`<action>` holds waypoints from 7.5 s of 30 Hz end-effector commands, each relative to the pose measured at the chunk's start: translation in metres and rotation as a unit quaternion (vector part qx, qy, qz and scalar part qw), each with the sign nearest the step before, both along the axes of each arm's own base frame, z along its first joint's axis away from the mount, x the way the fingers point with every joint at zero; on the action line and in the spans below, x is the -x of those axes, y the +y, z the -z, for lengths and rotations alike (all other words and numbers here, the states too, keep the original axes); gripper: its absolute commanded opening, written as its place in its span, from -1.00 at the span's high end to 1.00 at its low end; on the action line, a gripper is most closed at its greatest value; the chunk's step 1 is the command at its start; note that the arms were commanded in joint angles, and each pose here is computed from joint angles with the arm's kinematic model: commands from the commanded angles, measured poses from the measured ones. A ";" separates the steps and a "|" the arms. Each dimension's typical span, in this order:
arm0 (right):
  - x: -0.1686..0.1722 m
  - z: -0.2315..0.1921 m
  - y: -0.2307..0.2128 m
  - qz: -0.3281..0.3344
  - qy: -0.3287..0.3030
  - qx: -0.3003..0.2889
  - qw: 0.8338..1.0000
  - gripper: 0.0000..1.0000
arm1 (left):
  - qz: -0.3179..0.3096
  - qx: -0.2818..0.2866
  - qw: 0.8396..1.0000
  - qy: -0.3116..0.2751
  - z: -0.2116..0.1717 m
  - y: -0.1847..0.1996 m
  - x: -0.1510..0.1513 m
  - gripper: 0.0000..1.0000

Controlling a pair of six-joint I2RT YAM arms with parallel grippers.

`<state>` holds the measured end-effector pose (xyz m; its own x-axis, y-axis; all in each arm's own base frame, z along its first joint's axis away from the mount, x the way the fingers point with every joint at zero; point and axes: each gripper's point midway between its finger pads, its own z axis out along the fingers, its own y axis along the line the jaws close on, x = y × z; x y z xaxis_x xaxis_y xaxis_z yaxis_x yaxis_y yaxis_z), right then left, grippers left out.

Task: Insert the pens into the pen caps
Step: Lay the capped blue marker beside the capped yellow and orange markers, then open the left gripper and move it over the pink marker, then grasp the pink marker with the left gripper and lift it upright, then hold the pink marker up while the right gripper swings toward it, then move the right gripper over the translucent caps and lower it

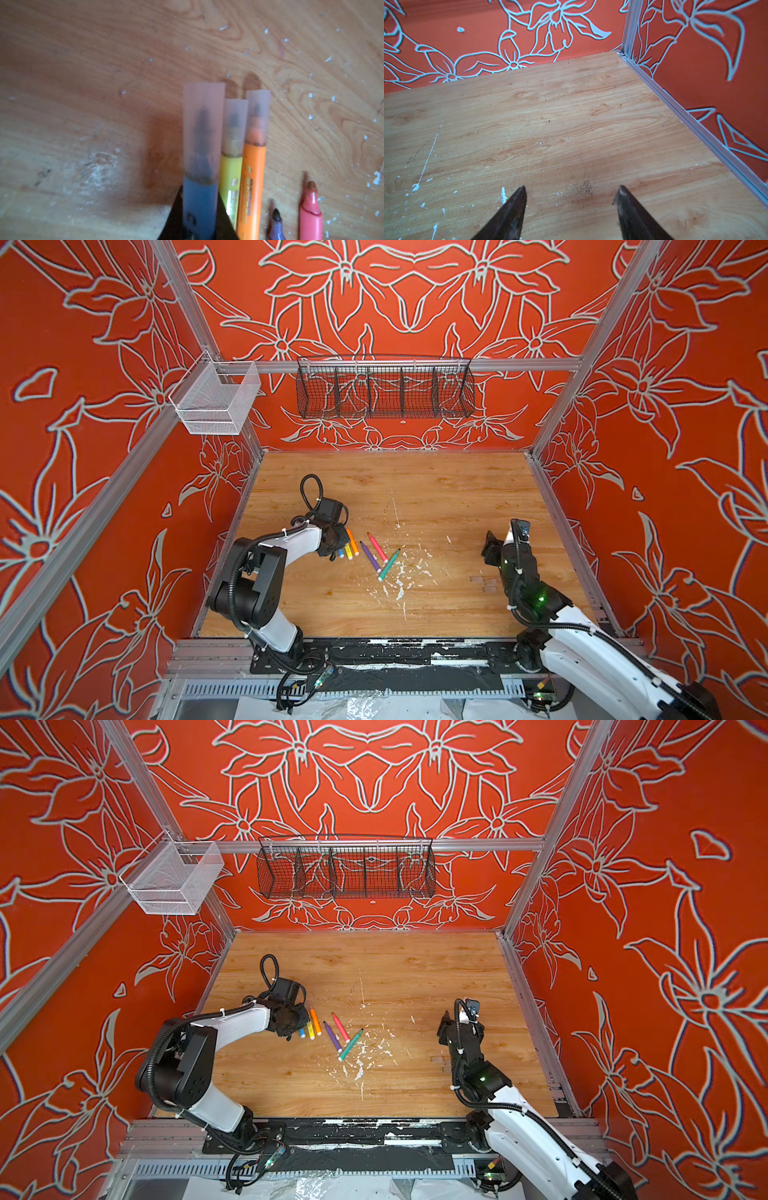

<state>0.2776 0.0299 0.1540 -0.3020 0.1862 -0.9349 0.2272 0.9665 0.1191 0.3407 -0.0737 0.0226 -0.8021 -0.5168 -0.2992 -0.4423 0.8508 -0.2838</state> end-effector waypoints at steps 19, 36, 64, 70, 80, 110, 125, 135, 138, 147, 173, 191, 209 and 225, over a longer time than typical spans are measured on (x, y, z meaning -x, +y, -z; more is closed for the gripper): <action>0.002 0.004 0.002 -0.008 -0.002 -0.009 1.000 -0.41 | 0.027 0.034 0.999 0.004 -0.001 -0.008 0.010 0.66; 0.004 0.003 0.002 -0.012 -0.006 -0.011 1.000 -0.43 | 0.043 0.064 0.996 -0.042 -0.018 -0.017 0.008 0.56; 0.002 0.004 0.003 -0.013 -0.001 -0.009 1.000 -0.44 | 0.033 0.046 0.988 -0.141 -0.099 -0.053 0.027 0.50; -0.002 0.006 0.004 -0.009 0.008 -0.005 1.000 -0.43 | 0.019 0.050 0.988 -0.143 -0.090 -0.050 0.043 0.47; 0.000 0.006 0.005 -0.013 0.005 -0.007 1.000 -0.43 | 0.080 0.044 0.993 -0.079 -0.059 -0.093 0.038 0.53; 0.001 0.005 0.006 -0.021 0.003 -0.009 1.000 -0.43 | 0.128 -0.084 0.985 0.081 0.011 -0.128 0.031 0.57; 0.001 0.006 0.007 -0.022 0.005 -0.009 1.000 -0.43 | 0.151 -0.077 0.982 0.080 0.007 -0.136 0.027 1.00; 0.004 -0.012 0.037 -0.079 0.046 -0.091 0.992 -0.42 | 0.252 -0.028 0.961 -0.114 -0.092 -0.164 0.024 1.00; 0.009 -0.029 0.071 -0.155 0.041 -0.176 0.971 -0.35 | 0.289 0.007 0.938 -0.192 -0.125 -0.173 0.032 1.00; 0.035 -0.086 0.156 -0.325 0.006 -0.313 0.893 -0.33 | 0.380 0.097 0.871 -0.296 -0.167 -0.206 0.065 1.00; 0.017 -0.079 0.233 -0.349 0.032 -0.370 0.861 0.25 | 0.493 0.144 0.805 -0.298 -0.174 -0.254 0.101 1.00; 0.044 -0.076 0.262 -0.363 0.018 -0.392 0.845 0.96 | 0.476 0.132 0.808 -0.322 -0.179 -0.244 0.100 0.42; 0.071 -0.035 0.139 -0.235 0.098 -0.162 0.953 0.21 | 0.449 0.120 0.825 -0.323 -0.175 -0.236 0.092 1.00; 0.093 0.079 0.104 -0.162 0.262 -0.085 0.948 -0.05 | 0.453 0.119 0.827 -0.311 -0.172 -0.240 0.091 1.00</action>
<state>0.1827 0.1299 0.0826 -0.7724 0.1020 -0.6268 -0.0303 0.9800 0.1968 0.2447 -0.3104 0.1817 -0.6389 0.1295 -0.7583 0.6344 0.6462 -0.4242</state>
